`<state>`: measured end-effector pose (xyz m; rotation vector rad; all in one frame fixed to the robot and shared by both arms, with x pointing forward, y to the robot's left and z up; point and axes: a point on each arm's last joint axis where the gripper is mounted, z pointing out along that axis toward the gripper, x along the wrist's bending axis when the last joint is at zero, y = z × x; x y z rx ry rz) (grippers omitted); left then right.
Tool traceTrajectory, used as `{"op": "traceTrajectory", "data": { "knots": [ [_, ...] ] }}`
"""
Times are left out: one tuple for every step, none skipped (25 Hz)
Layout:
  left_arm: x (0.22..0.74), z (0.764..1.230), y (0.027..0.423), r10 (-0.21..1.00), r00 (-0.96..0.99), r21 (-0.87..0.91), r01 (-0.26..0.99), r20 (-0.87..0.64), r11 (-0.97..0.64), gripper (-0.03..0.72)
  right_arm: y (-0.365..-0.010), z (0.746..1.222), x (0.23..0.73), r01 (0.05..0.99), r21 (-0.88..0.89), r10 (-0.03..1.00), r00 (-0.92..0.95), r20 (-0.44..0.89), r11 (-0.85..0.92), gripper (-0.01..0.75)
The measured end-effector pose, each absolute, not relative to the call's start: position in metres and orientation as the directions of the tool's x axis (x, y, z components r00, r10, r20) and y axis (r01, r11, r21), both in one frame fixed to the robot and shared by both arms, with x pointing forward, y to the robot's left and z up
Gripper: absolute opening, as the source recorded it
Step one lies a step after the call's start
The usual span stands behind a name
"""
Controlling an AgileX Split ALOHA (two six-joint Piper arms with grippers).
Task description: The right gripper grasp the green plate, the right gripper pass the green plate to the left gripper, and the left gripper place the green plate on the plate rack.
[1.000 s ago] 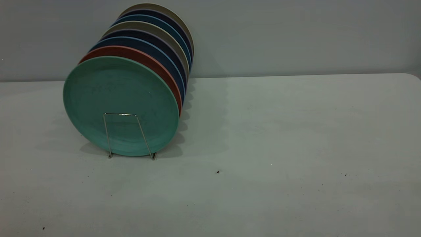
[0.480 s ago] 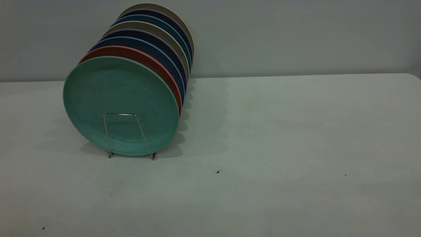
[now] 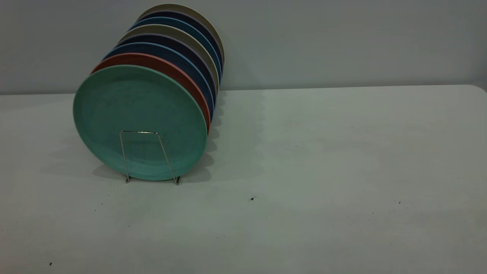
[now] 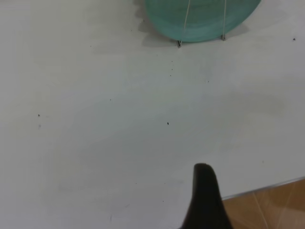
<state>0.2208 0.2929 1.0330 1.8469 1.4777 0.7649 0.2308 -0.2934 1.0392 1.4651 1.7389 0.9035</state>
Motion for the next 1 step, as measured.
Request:
{"op": "traceTrajectory", "data": {
  "knots": [
    [0.2208, 1.0330, 0.2929, 0.979, 0.197, 0.781, 0.604, 0.047, -0.159, 0.563, -0.2934, 1.0392, 0.2308, 0.516, 0.847, 0.989, -0.134, -0.064, 0.125, 0.573]
  ]
}}
